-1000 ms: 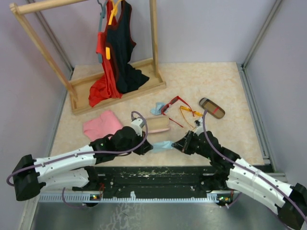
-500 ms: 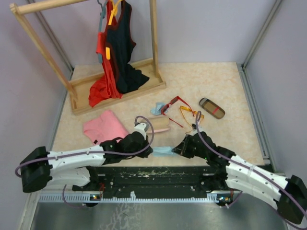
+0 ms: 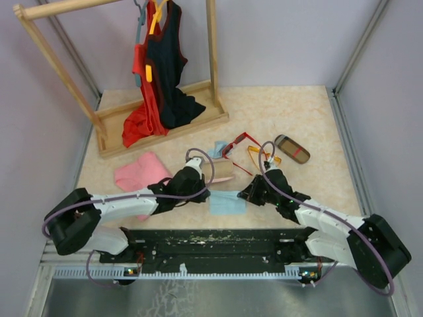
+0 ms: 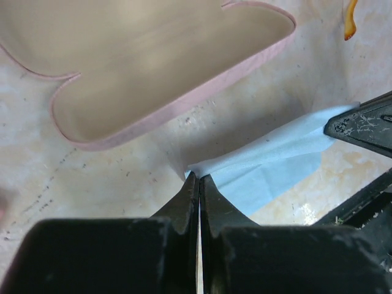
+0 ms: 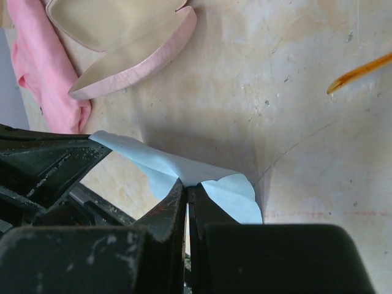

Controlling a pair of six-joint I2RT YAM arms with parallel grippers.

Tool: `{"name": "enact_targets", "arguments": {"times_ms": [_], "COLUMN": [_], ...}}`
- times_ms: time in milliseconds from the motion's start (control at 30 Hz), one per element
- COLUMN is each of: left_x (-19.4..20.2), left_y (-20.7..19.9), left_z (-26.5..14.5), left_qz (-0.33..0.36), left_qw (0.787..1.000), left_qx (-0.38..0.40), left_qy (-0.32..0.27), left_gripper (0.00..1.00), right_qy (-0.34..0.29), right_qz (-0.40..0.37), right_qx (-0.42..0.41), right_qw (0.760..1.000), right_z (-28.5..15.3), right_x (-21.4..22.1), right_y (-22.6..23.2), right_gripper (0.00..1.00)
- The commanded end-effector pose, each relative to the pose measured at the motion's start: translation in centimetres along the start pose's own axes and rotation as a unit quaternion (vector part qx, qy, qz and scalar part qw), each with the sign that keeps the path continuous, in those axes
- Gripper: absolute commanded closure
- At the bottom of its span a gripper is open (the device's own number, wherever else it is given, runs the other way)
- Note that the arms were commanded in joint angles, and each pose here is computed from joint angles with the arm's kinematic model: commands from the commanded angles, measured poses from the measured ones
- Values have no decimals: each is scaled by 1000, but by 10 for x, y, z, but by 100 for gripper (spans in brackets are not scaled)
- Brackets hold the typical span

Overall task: Organize the sunglasses
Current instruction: Fold the glasses cleaning cloth at the center of the board.

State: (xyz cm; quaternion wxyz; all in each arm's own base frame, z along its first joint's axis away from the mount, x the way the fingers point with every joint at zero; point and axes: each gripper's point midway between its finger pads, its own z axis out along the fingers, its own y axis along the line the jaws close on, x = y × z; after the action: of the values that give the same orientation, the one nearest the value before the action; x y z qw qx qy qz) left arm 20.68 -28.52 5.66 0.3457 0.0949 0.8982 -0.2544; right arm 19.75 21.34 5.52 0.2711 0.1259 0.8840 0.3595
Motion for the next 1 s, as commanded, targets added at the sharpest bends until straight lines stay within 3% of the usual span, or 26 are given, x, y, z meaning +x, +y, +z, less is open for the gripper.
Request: {"name": "enact_targets", "arguments": {"times_ms": [0,467,767,967], "left_x": [-14,-24,6,19], "left_y": [0,1,-5,-7], "left_z": [9,16,4,-3], "left_qz": [18,22,-11,-10], "left_qw": [1000,999,997,996], "left_qx": [16,29,67,74], "left_qy": [-8,1,47,56], "left_gripper": [100,100,100,100], "right_qy": [-29,-30,35,40], "right_qz": [-24,-55,-59,-65], "right_qx": [-41,-44,-17,-4], "right_qw": [998,997,997,997], "right_z": [9,18,6,-2], "right_x": [-24,-39,-11,-8], "right_y": [22,22,6,0], "right_gripper": [100,100,100,100]}}
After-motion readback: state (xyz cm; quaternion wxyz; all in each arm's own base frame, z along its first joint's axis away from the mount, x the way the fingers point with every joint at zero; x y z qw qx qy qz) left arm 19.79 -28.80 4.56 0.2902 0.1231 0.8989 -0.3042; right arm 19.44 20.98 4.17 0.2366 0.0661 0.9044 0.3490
